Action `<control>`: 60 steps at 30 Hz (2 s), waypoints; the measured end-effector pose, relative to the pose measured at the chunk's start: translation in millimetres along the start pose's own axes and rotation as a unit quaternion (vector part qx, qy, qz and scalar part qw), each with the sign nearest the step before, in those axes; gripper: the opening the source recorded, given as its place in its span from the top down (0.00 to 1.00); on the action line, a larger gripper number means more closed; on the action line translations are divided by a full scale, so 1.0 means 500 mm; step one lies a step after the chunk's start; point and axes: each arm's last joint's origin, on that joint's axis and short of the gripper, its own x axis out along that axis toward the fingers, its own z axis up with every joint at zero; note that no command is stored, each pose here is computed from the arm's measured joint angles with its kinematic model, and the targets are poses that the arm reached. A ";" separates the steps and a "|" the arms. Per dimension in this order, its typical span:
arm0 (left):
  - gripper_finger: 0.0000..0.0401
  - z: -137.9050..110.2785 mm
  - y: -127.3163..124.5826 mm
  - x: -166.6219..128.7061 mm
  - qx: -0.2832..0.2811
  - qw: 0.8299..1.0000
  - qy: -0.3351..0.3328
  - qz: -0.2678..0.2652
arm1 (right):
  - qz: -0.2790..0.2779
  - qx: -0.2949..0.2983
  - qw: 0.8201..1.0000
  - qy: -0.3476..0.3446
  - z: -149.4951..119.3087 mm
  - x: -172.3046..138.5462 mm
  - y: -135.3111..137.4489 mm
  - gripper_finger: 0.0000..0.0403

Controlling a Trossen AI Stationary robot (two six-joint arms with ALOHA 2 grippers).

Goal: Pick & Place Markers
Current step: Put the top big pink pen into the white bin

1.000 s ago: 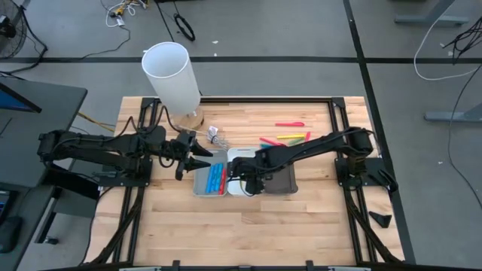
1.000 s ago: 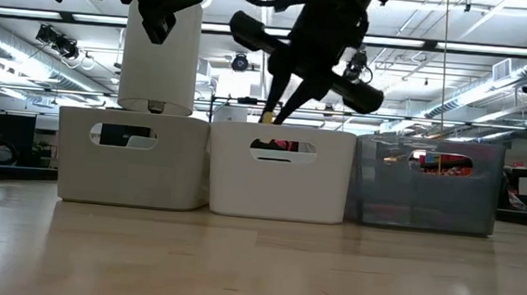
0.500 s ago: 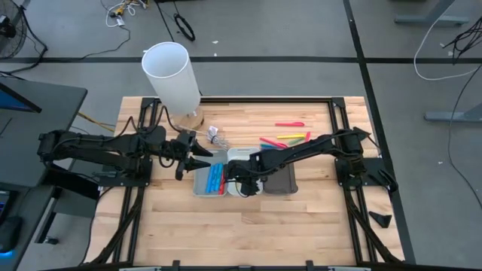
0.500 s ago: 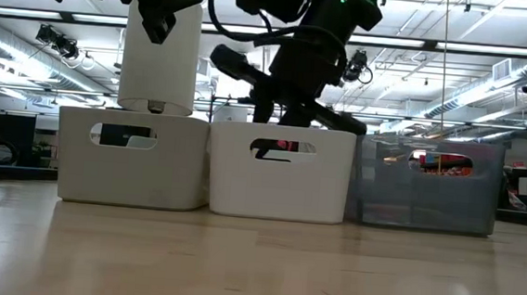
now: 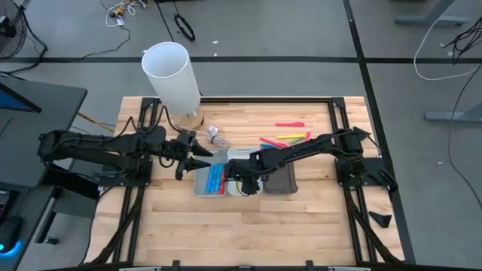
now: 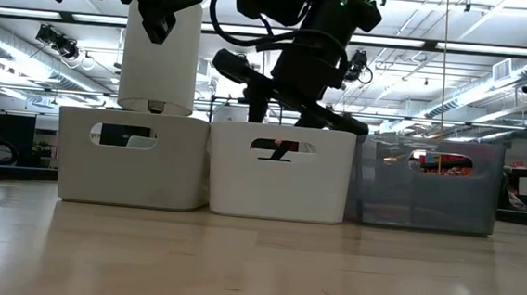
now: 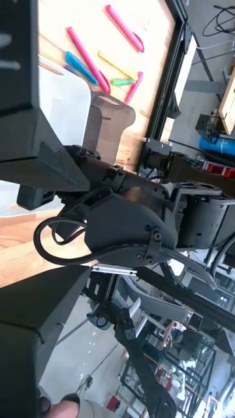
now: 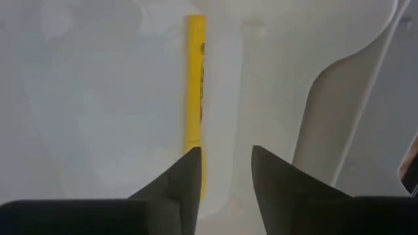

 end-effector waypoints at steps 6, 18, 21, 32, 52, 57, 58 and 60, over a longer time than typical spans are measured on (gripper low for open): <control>0.50 0.000 0.000 0.000 0.000 1.000 0.000 0.000 | -0.008 0.009 1.000 0.005 -0.003 -0.015 -0.003 0.63; 0.50 0.000 0.000 0.000 0.000 1.000 0.000 0.000 | -0.088 0.287 0.954 -0.001 -0.074 -0.152 -0.023 0.64; 0.50 0.000 0.000 0.000 0.000 1.000 0.000 0.000 | -0.094 0.390 0.916 -0.004 -0.100 -0.180 -0.018 0.64; 0.50 0.000 0.000 0.000 0.000 1.000 0.000 0.000 | -0.025 0.665 0.746 0.042 -0.165 -0.231 0.037 0.65; 0.50 0.000 0.000 0.000 0.000 1.000 0.000 0.000 | 0.090 0.705 0.690 0.138 -0.203 -0.238 0.100 0.64; 0.50 0.000 0.000 0.000 0.000 1.000 0.000 0.000 | 0.085 0.730 0.661 0.149 -0.261 -0.238 0.113 0.64; 0.50 0.000 0.000 0.000 0.000 1.000 0.000 0.000 | 0.084 0.733 0.658 0.151 -0.274 -0.238 0.116 0.65; 0.50 0.000 0.000 0.000 0.000 1.000 0.000 0.000 | 0.082 0.730 0.661 0.153 -0.301 -0.239 0.122 0.64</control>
